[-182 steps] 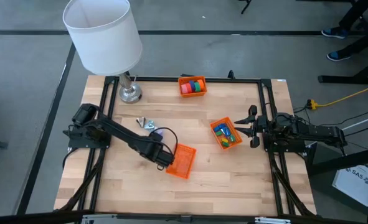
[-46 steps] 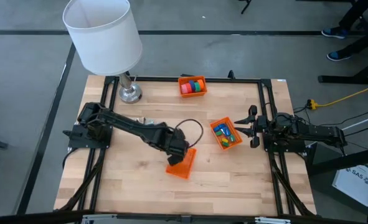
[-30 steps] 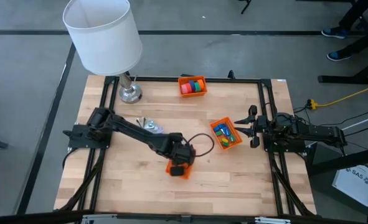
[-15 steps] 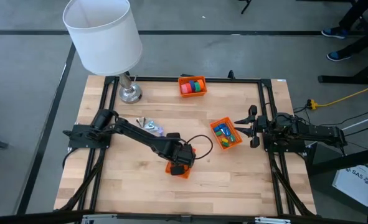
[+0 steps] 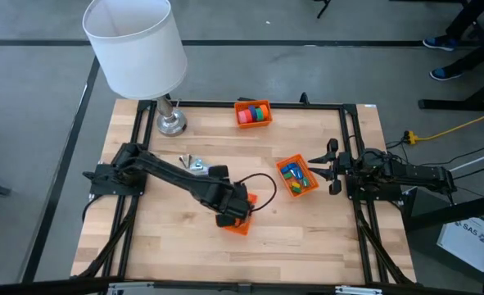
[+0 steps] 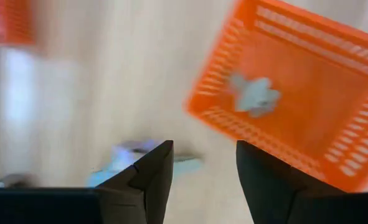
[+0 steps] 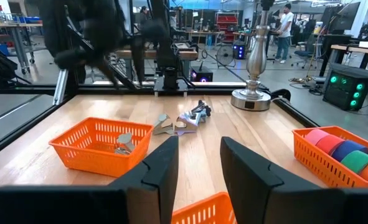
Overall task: Pick and place Stapler, Stapler remover, tape
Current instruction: Put the black staple remover into the bottom orange bin
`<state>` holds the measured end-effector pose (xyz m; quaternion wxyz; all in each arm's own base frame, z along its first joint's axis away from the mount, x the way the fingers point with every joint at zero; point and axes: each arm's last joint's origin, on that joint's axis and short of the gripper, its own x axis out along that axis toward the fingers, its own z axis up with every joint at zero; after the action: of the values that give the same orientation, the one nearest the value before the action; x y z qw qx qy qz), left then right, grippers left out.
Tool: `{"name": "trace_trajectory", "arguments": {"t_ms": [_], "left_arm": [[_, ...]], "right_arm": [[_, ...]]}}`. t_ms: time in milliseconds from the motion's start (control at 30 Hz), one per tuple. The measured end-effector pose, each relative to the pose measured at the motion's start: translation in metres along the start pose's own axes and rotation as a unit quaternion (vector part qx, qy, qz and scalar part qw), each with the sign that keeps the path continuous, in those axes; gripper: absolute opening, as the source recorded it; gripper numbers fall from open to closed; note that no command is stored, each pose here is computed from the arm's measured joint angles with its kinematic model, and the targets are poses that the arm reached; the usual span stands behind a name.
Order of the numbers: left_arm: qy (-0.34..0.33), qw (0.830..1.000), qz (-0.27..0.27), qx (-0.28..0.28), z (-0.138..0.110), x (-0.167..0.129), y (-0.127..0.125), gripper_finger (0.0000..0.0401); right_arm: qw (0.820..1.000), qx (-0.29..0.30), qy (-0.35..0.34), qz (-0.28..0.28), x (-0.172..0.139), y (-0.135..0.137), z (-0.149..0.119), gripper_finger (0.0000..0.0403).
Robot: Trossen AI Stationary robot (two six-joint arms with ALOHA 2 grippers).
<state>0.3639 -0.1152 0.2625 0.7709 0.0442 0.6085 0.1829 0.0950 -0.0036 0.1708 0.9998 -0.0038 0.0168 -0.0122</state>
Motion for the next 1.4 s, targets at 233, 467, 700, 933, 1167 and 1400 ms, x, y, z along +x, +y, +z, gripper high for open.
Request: {"name": "trace_trajectory", "arguments": {"t_ms": [233, 467, 700, 933, 1167, 1400], "left_arm": [[-0.052, 0.993, 0.077, -0.072, -0.016, -0.036, 0.019, 0.0168], [0.006, 0.974, 0.143, -0.177, -0.030, -0.023, 0.040, 0.0168], [0.076, 0.945, 0.162, -0.274, -0.058, 0.019, 0.071, 0.0168], [0.021, 0.891, 0.135, -0.433, -0.110, 0.035, 0.108, 0.0168], [0.005, 0.811, 0.125, -0.572, -0.158, 0.056, 0.119, 0.0168], [-0.036, 0.781, 0.077, -0.619, -0.173, 0.092, 0.111, 0.0168]], "right_arm": [[1.000, 0.000, 0.000, 0.000, 0.000, 0.000, 0.000, 0.0124], [1.000, 0.000, 0.000, 0.000, 0.000, 0.000, 0.000, 0.0124], [1.000, 0.000, 0.000, 0.000, 0.000, 0.000, 0.000, 0.0124], [1.000, 0.000, 0.000, 0.000, 0.000, 0.000, 0.000, 0.0124], [1.000, 0.000, 0.000, 0.000, 0.000, 0.000, 0.000, 0.0124], [1.000, 0.000, 0.001, 0.000, 0.000, 0.000, 0.000, 0.0124]]}}
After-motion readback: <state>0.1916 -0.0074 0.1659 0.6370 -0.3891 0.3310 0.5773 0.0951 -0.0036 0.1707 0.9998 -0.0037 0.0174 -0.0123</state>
